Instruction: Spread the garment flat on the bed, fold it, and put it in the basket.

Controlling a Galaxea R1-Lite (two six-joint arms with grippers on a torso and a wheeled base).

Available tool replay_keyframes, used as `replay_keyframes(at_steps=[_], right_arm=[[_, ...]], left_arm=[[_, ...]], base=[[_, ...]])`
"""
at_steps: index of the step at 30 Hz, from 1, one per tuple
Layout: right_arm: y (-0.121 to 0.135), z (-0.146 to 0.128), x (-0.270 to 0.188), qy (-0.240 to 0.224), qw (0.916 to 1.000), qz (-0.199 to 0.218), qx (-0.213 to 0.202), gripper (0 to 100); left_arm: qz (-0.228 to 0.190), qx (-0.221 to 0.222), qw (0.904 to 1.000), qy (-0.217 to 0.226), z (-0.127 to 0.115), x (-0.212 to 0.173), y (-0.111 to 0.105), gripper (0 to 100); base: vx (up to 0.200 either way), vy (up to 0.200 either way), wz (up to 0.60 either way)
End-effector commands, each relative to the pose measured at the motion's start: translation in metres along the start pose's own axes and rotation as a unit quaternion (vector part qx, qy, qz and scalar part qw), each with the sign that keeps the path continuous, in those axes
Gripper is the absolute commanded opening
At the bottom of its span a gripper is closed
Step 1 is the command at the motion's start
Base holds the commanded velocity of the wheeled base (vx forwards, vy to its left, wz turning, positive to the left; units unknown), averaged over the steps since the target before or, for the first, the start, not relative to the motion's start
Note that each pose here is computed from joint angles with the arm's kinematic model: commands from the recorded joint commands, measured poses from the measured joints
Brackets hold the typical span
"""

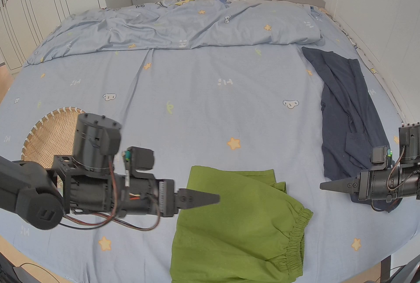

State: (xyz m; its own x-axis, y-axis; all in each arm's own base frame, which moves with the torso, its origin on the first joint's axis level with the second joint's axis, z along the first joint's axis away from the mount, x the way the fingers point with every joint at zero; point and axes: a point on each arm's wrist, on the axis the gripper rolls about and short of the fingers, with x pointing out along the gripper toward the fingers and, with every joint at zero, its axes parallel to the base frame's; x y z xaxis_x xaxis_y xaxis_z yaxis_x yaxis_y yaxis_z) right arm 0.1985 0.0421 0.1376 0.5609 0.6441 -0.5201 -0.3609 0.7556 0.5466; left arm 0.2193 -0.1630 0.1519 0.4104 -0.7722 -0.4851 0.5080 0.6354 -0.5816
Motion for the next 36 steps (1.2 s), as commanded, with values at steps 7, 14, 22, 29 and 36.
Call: replay_keyframes(at_steps=[7,14,22,29,36], right_arm=[[0.014,-0.001,-0.012,-0.021,0.9995,0.015,-0.018,100],[0.012,0.000,-0.011,-0.019,0.9996,0.014,-0.015,100],[0.009,-0.001,-0.007,-0.012,0.9998,0.012,-0.010,100],[0.007,-0.001,-0.006,-0.012,0.9998,0.011,-0.007,100],[0.005,-0.002,-0.002,-0.003,0.9999,0.010,-0.004,100]], left_arm=[[0.020,-0.088,0.9922,0.085,-0.039,0.014,0.119,100],[-0.006,-0.064,0.9924,0.105,-0.046,0.041,0.111,100],[-0.040,-0.081,0.9919,0.089,-0.042,0.065,0.094,100],[-0.071,-0.104,0.9892,0.076,-0.049,0.080,0.082,0],[-0.075,-0.107,0.9885,0.076,-0.050,0.077,0.078,0]], base=[[0.000,0.000,0.00],[0.000,0.000,0.00],[0.000,0.000,0.00],[0.000,0.000,0.00],[0.000,0.000,0.00]])
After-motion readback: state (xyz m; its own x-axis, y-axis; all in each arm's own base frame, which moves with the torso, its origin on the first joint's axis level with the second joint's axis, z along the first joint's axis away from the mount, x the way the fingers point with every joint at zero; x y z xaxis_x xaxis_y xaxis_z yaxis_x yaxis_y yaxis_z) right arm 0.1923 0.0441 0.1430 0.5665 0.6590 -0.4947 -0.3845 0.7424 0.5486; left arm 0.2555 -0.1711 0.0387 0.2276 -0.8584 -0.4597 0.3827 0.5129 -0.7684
